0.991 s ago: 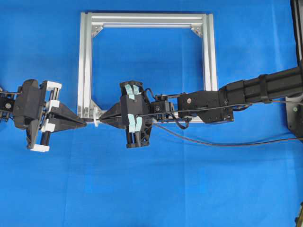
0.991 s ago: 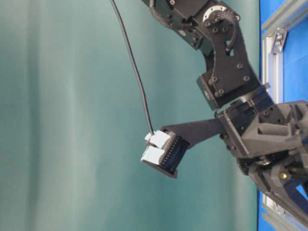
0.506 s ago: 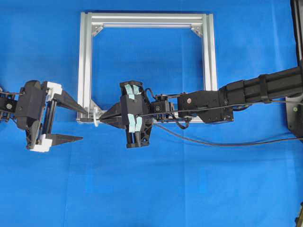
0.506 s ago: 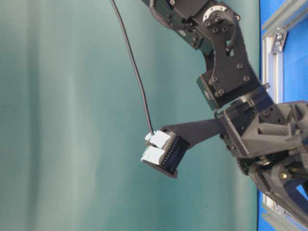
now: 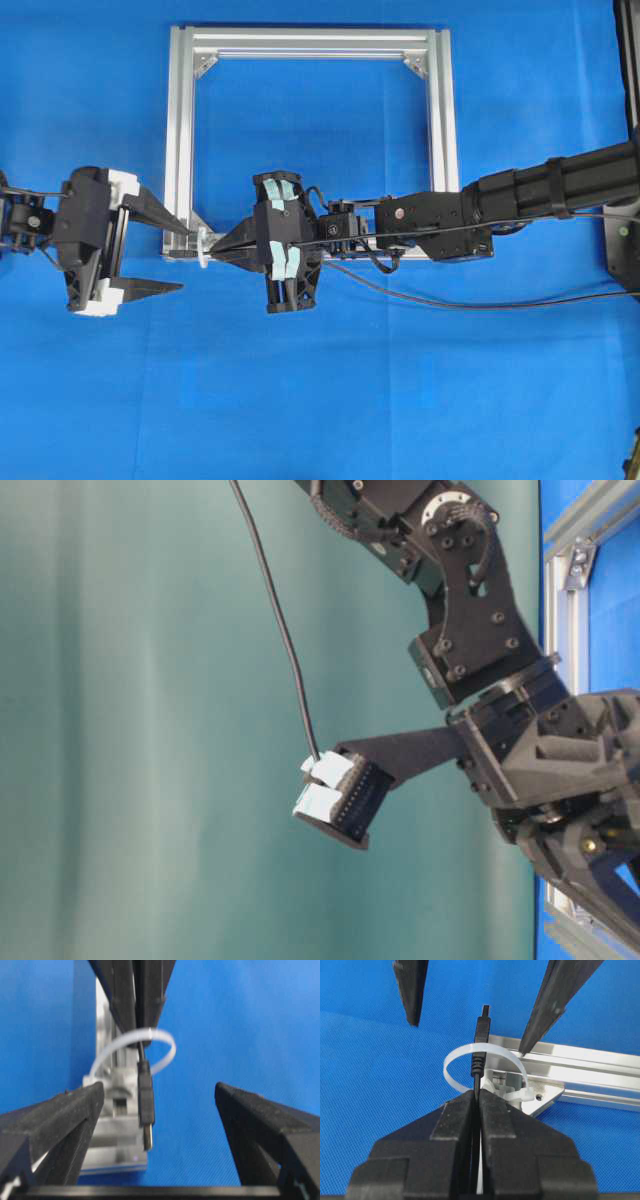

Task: Insert the wire through the string loop located on the left side.
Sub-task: 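Close the left gripper on the USB plug beyond the loop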

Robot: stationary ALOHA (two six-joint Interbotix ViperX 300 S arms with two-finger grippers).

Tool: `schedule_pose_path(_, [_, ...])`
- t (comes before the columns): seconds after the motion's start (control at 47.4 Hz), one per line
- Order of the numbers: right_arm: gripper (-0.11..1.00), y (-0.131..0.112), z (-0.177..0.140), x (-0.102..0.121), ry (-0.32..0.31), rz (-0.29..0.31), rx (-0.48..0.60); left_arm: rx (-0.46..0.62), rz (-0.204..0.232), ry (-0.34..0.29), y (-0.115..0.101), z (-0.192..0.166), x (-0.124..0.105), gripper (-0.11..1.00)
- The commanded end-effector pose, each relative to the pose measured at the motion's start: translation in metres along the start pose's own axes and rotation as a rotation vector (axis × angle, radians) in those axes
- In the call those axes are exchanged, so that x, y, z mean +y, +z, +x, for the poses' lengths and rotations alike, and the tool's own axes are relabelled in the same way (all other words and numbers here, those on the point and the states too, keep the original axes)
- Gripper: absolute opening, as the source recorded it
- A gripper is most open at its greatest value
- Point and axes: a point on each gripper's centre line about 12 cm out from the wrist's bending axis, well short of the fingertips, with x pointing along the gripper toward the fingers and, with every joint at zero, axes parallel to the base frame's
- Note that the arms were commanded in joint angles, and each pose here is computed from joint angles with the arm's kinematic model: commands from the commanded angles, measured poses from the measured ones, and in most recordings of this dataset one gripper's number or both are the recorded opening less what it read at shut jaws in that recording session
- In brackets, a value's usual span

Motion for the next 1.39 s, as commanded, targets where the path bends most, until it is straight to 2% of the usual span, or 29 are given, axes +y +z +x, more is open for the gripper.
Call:
schedule_pose_path(0.0, [0.00, 0.017, -0.002, 0.000, 0.001, 0.000, -0.046, -0.002, 0.001, 0.001, 0.003, 0.005, 0.000, 0.87])
schedule_pose_path(1.096, [0.00, 0.017, -0.002, 0.000, 0.000, 0.001, -0.042, 0.017, 0.002, 0.003, 0.000, 0.011, 0.000, 0.85])
schedule_pose_path(1.159, [0.00, 0.016, -0.002, -0.001, 0.000, 0.001, -0.038, 0.011, 0.002, 0.002, 0.003, 0.012, 0.000, 0.80])
schedule_pose_path(1.202, [0.00, 0.016, -0.002, -0.001, -0.002, 0.002, -0.039, 0.001, 0.001, 0.001, 0.006, 0.013, 0.000, 0.72])
schedule_pose_path(1.37, [0.00, 0.016, -0.002, -0.001, -0.002, 0.002, -0.037, -0.024, 0.008, -0.004, 0.016, 0.017, -0.002, 0.23])
